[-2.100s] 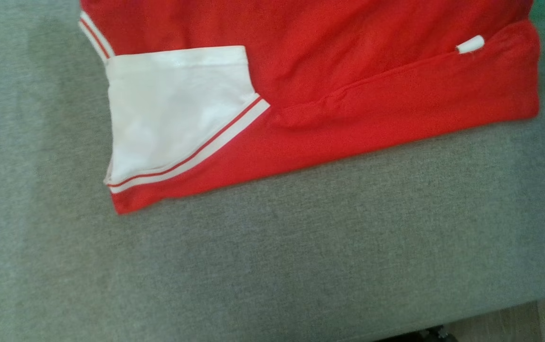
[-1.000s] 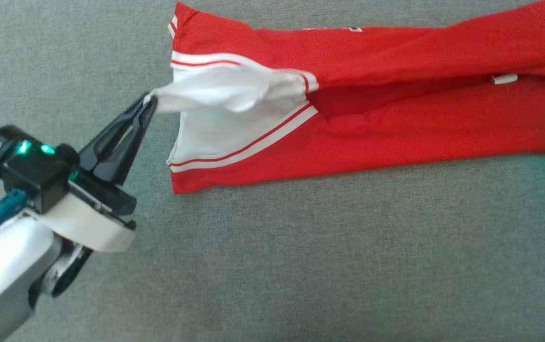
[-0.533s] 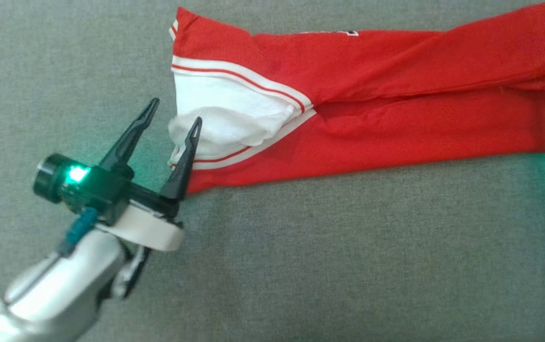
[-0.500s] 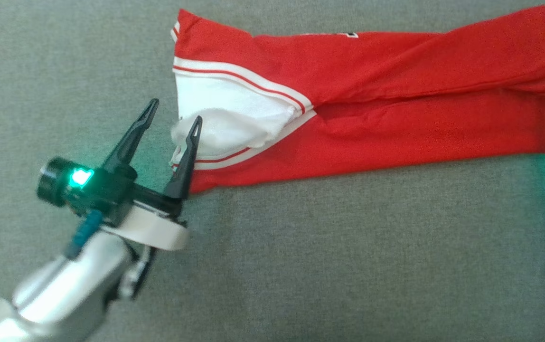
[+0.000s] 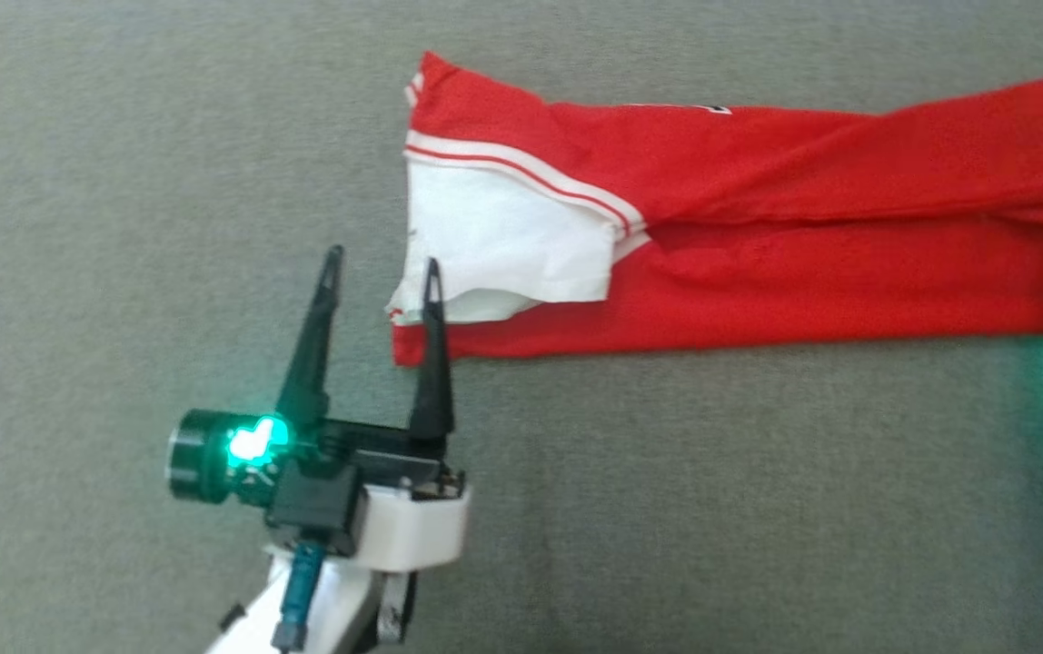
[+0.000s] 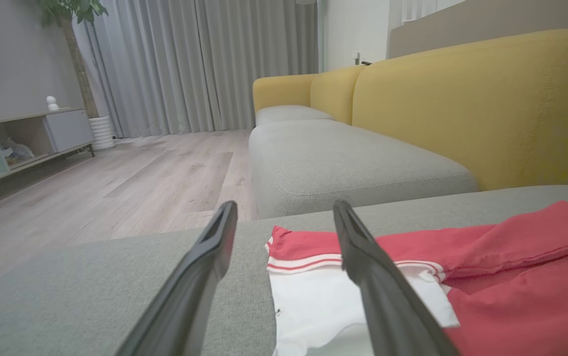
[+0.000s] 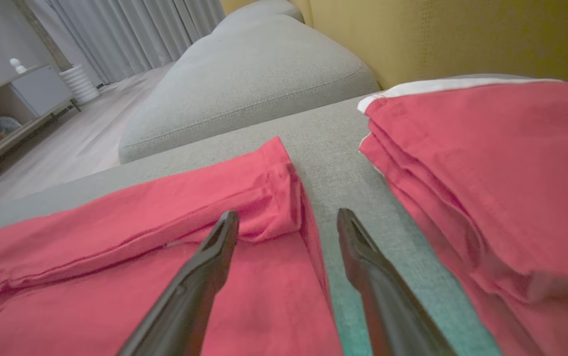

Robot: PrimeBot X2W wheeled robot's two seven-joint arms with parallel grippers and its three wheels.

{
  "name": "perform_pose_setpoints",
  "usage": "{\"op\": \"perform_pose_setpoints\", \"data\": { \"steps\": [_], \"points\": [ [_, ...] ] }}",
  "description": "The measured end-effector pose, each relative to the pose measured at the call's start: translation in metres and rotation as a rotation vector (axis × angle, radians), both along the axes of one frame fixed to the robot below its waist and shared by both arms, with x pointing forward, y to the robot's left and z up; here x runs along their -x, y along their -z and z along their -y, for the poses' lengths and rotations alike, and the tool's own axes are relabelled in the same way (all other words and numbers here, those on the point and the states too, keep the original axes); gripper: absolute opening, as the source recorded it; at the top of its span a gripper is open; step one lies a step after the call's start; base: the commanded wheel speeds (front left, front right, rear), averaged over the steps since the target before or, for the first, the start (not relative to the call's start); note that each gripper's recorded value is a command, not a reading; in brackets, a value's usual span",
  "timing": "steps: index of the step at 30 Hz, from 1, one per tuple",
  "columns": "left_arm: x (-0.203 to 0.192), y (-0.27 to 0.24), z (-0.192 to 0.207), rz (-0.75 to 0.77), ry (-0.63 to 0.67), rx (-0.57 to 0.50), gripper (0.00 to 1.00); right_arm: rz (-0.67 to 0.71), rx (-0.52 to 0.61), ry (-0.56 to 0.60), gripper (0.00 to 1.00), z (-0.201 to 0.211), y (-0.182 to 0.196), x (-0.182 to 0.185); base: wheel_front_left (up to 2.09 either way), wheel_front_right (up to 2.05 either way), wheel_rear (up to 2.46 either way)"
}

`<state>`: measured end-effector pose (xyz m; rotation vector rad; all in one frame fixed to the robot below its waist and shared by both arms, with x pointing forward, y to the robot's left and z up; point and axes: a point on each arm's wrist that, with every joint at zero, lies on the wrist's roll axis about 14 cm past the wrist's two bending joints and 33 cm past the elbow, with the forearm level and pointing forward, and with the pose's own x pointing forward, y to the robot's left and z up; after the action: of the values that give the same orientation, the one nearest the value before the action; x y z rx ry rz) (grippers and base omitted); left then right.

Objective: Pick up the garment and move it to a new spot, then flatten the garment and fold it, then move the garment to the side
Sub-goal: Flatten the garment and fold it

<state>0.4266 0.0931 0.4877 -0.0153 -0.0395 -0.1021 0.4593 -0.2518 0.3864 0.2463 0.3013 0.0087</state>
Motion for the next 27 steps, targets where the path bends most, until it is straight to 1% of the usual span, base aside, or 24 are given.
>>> {"op": "perform_pose_setpoints", "data": {
  "steps": [7, 9, 12, 13, 14, 16, 17, 20, 22, 25, 27],
  "points": [
    [0.005, -0.007, -0.006, 0.025, -0.032, 0.006, 1.0, -0.047, 0.028, 0.054, 1.0, 0.008, 0.008, -0.034, 0.0, 0.0, 0.0],
    [0.004, -0.009, -0.009, 0.034, -0.04, 0.0, 1.0, -0.101, 0.031, 0.057, 1.0, 0.007, 0.018, -0.034, 0.0, 0.0, 0.0],
    [0.004, -0.01, -0.013, 0.039, -0.051, -0.002, 1.0, -0.2, 0.034, 0.048, 1.0, 0.004, 0.037, -0.024, 0.0, 0.0, 0.0],
    [0.005, -0.01, -0.014, 0.04, -0.053, -0.003, 1.0, -0.208, 0.03, 0.049, 0.91, 0.003, 0.038, -0.023, 0.0, 0.0, 0.0],
    [0.004, -0.01, -0.015, 0.041, -0.055, -0.004, 1.0, -0.222, 0.027, 0.045, 0.75, 0.002, 0.039, -0.023, 0.0, 0.0, 0.0],
    [0.005, -0.011, -0.016, 0.043, -0.058, -0.005, 1.0, -0.231, 0.013, 0.039, 0.18, -0.001, 0.038, -0.023, 0.0, 0.0, 0.0],
    [0.005, -0.011, -0.016, 0.044, -0.057, -0.002, 1.0, -0.231, 0.003, 0.034, 0.0, -0.005, 0.037, -0.023, 0.0, 0.0, 0.0],
    [0.004, -0.014, -0.014, 0.054, -0.05, 0.003, 1.0, -0.22, -0.015, 0.021, 0.0, -0.013, 0.033, -0.021, 0.0, 0.0, 0.0],
    [0.003, -0.016, -0.014, 0.06, -0.047, 0.01, 1.0, -0.215, -0.015, 0.025, 0.0, -0.01, 0.031, -0.017, 0.0, 0.0, 0.0],
    [0.004, -0.019, -0.013, 0.067, -0.042, 0.014, 1.0, -0.199, -0.019, 0.046, 0.0, -0.002, 0.024, -0.013, 0.0, 0.0, 0.0],
    [0.006, -0.018, -0.01, 0.064, -0.034, 0.015, 1.0, -0.167, -0.002, 0.066, 0.0, 0.012, 0.012, -0.015, 0.0, 0.0, 0.0]
  ]
}}
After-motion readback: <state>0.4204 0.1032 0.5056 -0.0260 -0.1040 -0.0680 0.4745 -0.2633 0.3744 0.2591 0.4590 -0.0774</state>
